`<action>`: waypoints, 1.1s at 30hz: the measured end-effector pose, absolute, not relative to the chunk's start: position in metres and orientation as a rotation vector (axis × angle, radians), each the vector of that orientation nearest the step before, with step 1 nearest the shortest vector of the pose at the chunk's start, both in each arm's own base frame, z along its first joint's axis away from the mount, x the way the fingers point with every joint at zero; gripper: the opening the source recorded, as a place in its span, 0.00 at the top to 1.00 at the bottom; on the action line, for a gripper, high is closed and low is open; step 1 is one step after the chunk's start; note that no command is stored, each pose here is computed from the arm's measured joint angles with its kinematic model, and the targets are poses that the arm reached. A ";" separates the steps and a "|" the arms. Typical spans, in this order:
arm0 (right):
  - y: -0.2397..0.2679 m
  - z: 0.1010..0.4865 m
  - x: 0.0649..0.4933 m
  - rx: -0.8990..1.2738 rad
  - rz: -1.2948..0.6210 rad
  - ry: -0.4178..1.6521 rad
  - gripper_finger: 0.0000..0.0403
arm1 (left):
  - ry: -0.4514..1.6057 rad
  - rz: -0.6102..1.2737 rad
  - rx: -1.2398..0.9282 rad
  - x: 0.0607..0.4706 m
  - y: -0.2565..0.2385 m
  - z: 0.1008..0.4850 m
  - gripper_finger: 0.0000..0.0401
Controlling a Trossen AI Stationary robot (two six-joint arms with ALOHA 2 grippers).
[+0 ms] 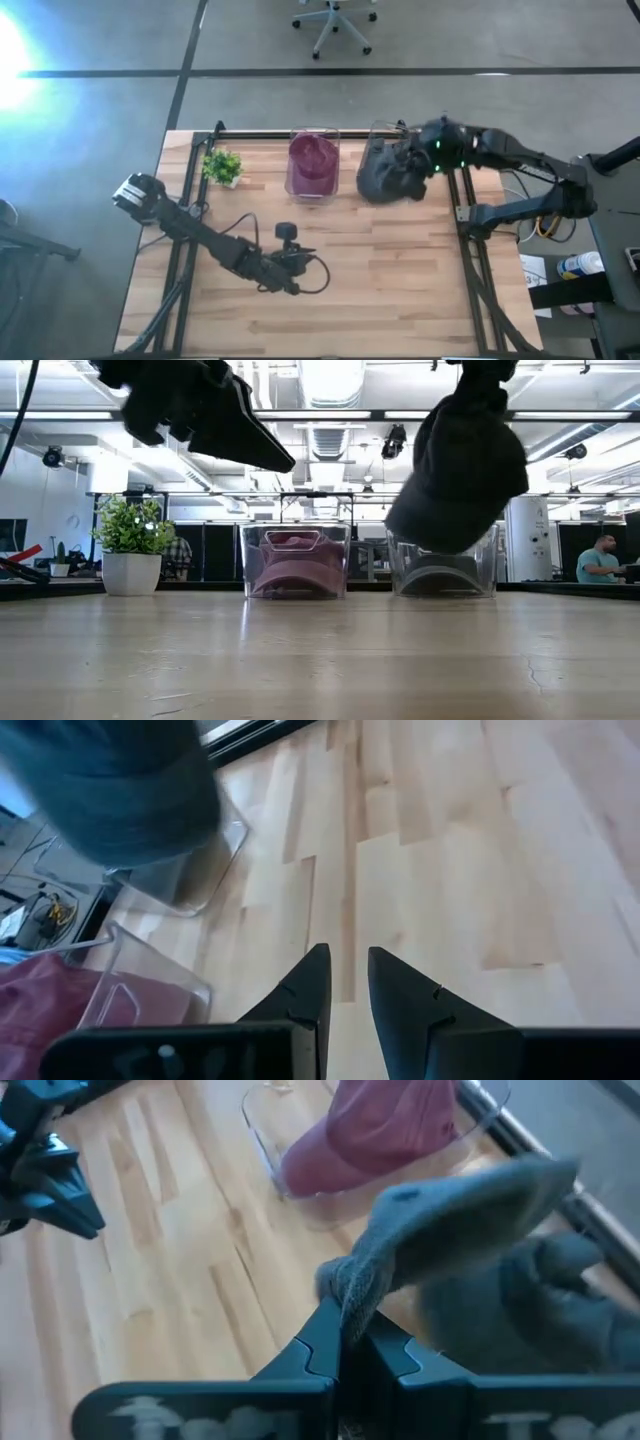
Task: Pick & Place hat
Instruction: Put the black cap into the right transparent bin
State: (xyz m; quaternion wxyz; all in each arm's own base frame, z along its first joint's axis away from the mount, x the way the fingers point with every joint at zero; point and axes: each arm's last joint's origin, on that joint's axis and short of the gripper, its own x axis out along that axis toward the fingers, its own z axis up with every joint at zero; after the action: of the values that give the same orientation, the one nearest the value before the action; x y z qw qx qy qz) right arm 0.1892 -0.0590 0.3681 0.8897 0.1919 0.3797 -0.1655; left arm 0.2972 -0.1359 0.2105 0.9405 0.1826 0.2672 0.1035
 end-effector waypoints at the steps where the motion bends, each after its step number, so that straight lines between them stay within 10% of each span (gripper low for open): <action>1: -0.066 0.370 0.188 0.389 -0.328 0.789 0.98 | 0.547 0.218 0.371 0.298 -0.134 0.210 0.84; 33: -0.180 0.406 0.203 0.045 -0.211 1.075 0.98 | 0.434 0.537 0.107 0.334 -0.058 0.236 0.84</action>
State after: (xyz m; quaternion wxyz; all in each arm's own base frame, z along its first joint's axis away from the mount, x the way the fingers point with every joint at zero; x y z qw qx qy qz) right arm 0.2030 -0.1802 0.4056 0.8535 0.0213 0.5109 -0.1002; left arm 0.3339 -0.0579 0.2358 0.9395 0.0527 0.2127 0.2632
